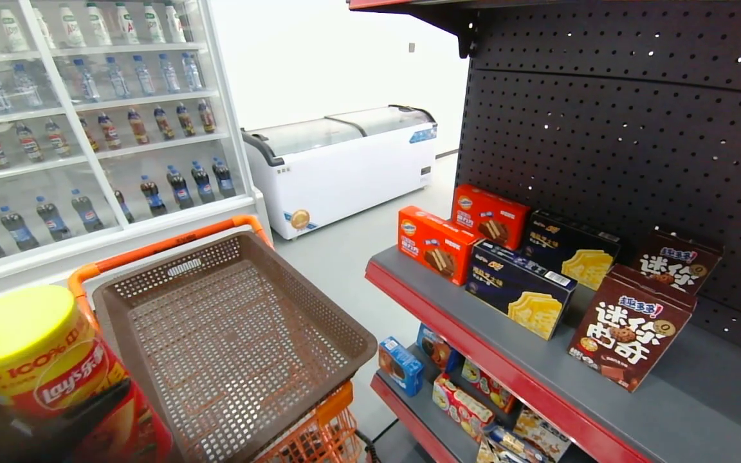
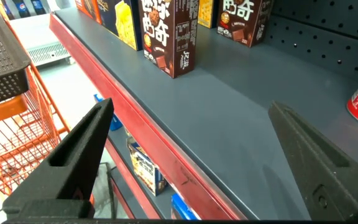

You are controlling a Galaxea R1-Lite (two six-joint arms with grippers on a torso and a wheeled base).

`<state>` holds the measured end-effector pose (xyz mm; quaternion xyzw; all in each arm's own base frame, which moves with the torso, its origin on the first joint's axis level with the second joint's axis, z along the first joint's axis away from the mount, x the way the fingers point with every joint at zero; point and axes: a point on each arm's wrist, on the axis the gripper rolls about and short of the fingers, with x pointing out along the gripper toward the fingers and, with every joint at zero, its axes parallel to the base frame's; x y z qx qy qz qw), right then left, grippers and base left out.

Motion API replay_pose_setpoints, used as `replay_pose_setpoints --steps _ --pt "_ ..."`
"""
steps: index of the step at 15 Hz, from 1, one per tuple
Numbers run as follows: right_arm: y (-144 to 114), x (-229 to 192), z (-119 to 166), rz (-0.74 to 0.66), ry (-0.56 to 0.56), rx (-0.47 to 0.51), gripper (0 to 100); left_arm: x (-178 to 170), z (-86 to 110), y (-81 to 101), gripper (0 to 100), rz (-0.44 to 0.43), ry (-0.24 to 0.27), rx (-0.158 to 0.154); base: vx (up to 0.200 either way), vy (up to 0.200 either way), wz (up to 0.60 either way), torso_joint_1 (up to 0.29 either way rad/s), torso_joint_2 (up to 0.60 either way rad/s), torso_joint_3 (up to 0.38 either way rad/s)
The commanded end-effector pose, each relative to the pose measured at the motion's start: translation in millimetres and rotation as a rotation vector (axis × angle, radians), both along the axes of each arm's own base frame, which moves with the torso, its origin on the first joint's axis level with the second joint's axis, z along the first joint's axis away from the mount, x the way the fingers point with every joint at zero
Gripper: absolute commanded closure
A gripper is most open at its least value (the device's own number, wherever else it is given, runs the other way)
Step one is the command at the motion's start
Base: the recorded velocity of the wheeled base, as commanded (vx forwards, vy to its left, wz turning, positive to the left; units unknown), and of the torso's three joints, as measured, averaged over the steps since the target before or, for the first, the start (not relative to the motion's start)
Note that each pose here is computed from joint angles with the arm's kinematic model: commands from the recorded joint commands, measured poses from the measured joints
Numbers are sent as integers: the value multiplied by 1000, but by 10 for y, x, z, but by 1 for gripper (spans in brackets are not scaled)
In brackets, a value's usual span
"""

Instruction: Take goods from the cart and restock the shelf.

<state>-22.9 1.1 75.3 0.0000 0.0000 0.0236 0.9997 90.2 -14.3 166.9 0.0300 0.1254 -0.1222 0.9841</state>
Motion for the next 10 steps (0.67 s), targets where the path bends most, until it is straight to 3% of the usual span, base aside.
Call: replay_pose_setpoints --steps 1,3,5,10 --pt "0 1 0 0 1 -2 0 -261 -43 35 100 5 -82 -19 0 0 0 0 0 0" --pt "0 1 0 2 2 0 0 -376 -181 53 100 15 -85 -13 0 0 0 0 0 0" --pt "0 1 0 0 2 0 0 -526 -262 82 100 54 -127 -11 0 0 0 0 0 0" --pt "0 1 0 2 2 0 0 -852 -447 125 100 60 -100 -8 0 0 0 0 0 0"
